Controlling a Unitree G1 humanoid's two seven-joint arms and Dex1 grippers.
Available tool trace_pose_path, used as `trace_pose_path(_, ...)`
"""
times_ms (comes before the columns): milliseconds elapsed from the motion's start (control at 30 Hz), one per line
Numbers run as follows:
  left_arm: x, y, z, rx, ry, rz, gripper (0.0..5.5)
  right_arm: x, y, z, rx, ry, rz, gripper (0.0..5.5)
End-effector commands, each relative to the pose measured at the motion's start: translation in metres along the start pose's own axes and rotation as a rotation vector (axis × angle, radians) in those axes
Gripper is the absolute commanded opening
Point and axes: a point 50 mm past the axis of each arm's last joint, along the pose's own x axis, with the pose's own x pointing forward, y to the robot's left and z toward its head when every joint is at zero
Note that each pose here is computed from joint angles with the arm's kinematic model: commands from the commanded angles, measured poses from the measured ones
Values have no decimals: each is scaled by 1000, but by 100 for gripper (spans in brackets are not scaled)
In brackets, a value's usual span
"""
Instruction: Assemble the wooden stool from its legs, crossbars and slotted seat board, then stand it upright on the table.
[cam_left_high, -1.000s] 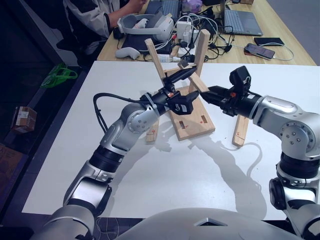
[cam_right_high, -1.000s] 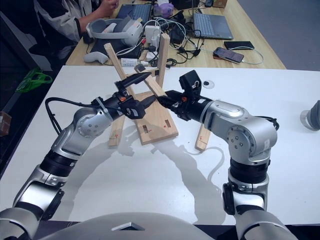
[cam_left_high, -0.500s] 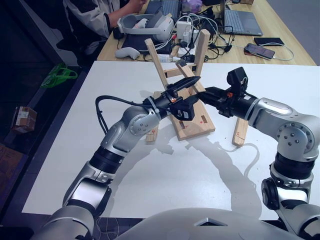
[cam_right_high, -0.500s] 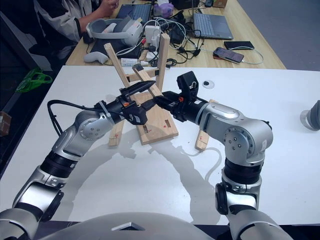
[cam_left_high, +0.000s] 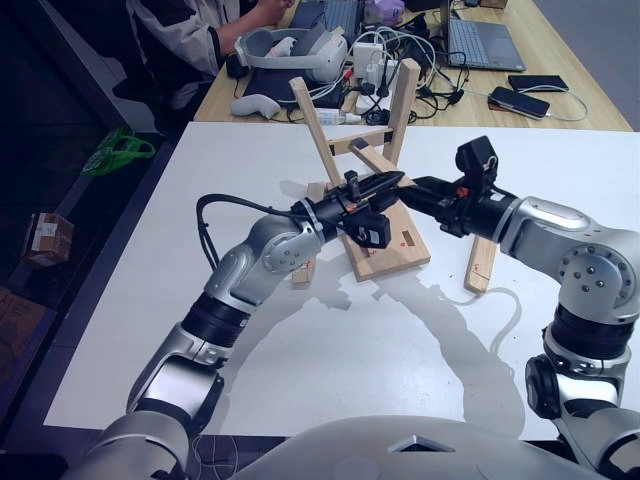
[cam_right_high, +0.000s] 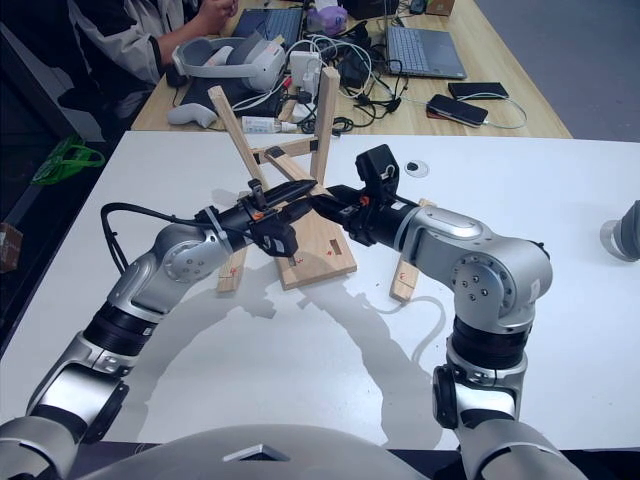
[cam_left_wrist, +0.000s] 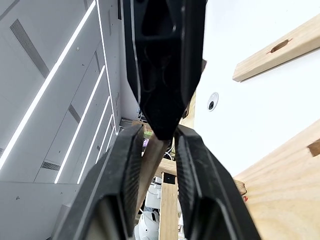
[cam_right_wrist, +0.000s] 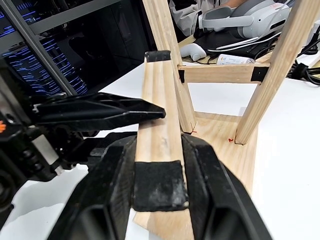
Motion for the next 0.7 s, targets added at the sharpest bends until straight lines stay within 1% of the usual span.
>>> trace_pose_path(33, 4, 11, 4, 18, -30, 40, 76, 2, 5, -6, 23, 45, 53, 127)
trace_pose_path(267, 3, 7, 7, 17, -56, 15, 57, 2, 5, -3, 1, 23, 41, 127)
trace_pose_path(300, 3, 7, 7, 18, -57, 13, 55, 2, 5, -2, -7, 12, 42, 164)
trace_pose_path(367, 3, 7, 7, 19, -58, 10, 40, 3, 4, 1, -15, -7, 42, 196)
trace_pose_path(567, 1, 5, 6, 21, -52, 3, 40, 1, 5, 0, -21, -4, 63, 290)
trace_pose_path(700, -4, 6, -3, 35, -13, -6, 40, -4, 2, 4, -18, -29, 98, 350)
